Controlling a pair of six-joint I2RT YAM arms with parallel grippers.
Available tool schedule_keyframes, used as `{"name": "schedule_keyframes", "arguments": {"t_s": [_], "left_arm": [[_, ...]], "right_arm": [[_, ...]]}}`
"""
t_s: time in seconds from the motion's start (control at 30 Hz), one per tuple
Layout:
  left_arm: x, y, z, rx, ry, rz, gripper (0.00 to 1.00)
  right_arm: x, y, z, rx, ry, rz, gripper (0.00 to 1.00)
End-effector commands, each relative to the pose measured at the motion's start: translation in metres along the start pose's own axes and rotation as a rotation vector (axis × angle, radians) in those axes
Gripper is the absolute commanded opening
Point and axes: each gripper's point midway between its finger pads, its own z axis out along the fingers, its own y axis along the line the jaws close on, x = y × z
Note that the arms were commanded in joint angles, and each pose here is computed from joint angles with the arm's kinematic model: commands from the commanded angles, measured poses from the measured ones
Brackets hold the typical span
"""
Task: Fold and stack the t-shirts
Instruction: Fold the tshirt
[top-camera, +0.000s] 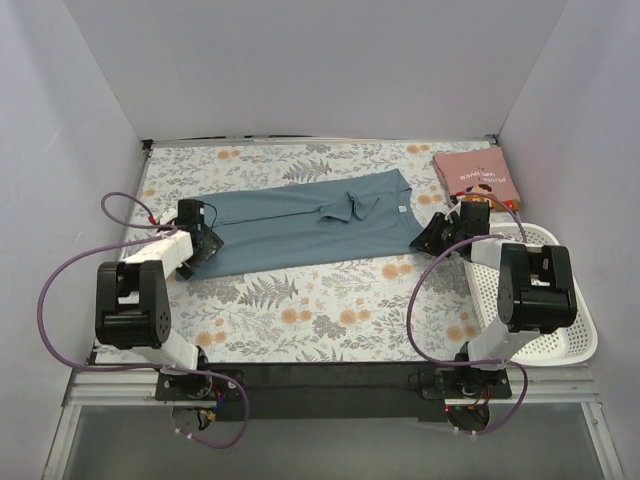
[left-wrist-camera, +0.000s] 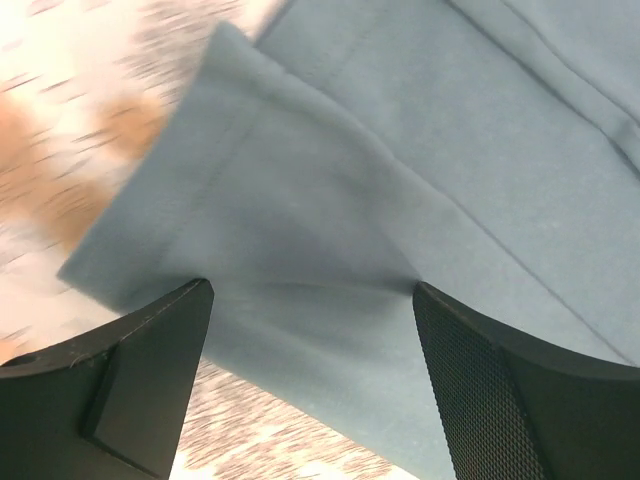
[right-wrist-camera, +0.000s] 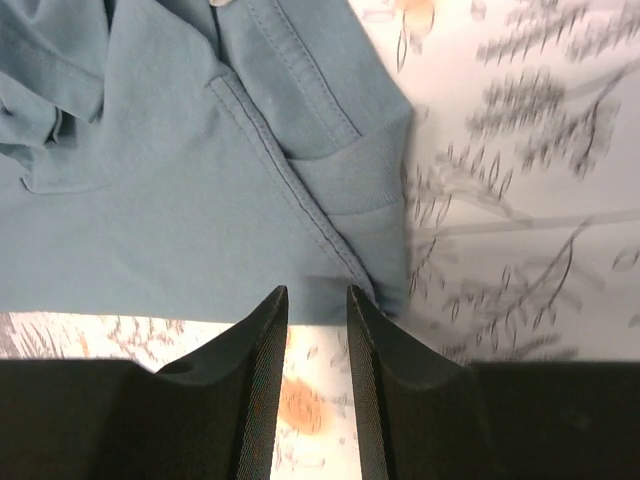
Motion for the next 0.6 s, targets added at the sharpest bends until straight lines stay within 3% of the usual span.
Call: {"name": "schedule_keyframes", "arguments": {"t_s": [0.0,0.1,0.27,0.43,0.57], "left_arm": [[0.013,0.064,-0.026,-0.165,0.001,-0.019,0.81],[-0.013,0.034,-0.050,-0.023,-0.075,-0.056,0.81],[-0.011,-0.026,-0.086,0.169,-0.119,0.093,0.82],[0.026,-0.083,-0.111,0.369,-0.158,0.344,0.86],[0.047,-0.119,-0.121,0.468,-0.158,0.462,0.87]], "right_arm": [[0.025,0.008,-0.022,0.016,0.034,-0.028,0.38],[0.019,0.060,-0.032,-0.091,-0.001,-0.135,0.38],[-0.005,0.129,-0.032,-0.182,-0.073,-0.333,0.38],[-0.019,0.151,-0.003,-0.151,-0.094,-0.553,0.38],[-0.023,0.157,0.025,-0.148,-0.074,-0.660,0.39]]}}
